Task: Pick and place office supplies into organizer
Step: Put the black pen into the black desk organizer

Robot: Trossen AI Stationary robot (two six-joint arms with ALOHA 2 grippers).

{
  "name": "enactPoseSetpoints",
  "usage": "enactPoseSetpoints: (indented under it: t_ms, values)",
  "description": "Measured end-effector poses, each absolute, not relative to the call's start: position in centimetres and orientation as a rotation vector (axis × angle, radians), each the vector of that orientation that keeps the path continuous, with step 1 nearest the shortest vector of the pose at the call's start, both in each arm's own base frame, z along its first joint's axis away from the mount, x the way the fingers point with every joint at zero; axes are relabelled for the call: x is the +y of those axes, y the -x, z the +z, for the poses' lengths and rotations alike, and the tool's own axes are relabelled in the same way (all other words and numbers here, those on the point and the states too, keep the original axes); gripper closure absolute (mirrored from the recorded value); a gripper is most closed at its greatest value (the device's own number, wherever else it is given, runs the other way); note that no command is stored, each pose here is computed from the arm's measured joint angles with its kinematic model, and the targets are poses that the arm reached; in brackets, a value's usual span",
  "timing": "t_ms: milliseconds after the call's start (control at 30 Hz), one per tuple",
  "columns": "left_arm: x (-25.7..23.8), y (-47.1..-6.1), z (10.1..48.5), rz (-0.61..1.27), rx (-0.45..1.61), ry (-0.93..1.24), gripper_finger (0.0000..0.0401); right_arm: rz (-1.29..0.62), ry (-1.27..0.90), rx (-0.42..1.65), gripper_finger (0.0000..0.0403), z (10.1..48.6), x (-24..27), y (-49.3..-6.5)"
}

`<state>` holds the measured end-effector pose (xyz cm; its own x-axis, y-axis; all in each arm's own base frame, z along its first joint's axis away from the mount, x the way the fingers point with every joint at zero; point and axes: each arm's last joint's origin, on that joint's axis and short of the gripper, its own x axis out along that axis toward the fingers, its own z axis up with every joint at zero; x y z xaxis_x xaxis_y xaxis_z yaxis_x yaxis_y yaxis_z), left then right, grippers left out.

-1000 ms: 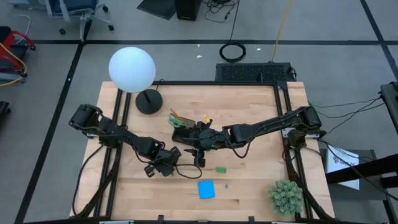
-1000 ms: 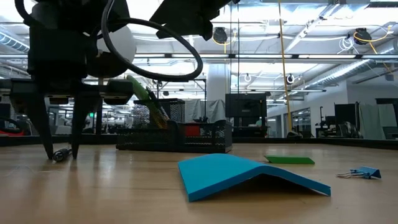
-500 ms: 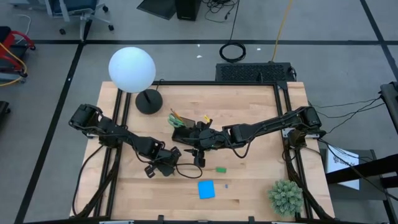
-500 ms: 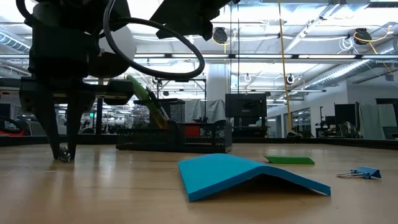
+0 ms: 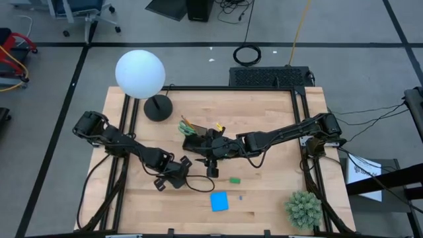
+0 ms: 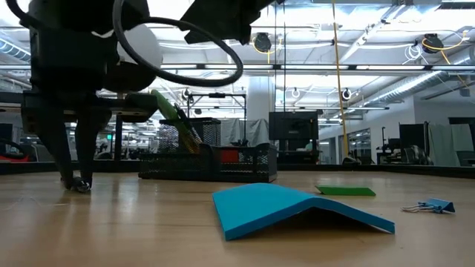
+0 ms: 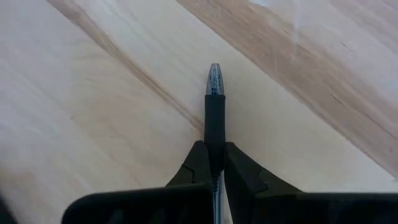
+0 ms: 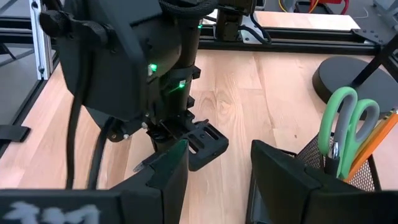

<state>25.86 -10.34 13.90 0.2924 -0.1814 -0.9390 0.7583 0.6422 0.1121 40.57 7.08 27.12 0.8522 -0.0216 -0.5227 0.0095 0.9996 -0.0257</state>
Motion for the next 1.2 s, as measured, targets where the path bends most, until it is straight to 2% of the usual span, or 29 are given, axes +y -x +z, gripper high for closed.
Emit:
enactPoseSetpoints:
  t_ms: [533, 1200]
  values:
    - [-11.4, -23.7, 17.0, -0.493, 1.074, -0.719, 0.0400, -0.012, 0.041, 0.540, 0.0238, 27.3, 7.1, -40.6]
    - [-11.1, -20.5, 23.2, -0.220, 0.843, -0.557, 0.0401, -0.008, 0.060, 0.532, 0.0238, 28.2, 7.0, -40.0]
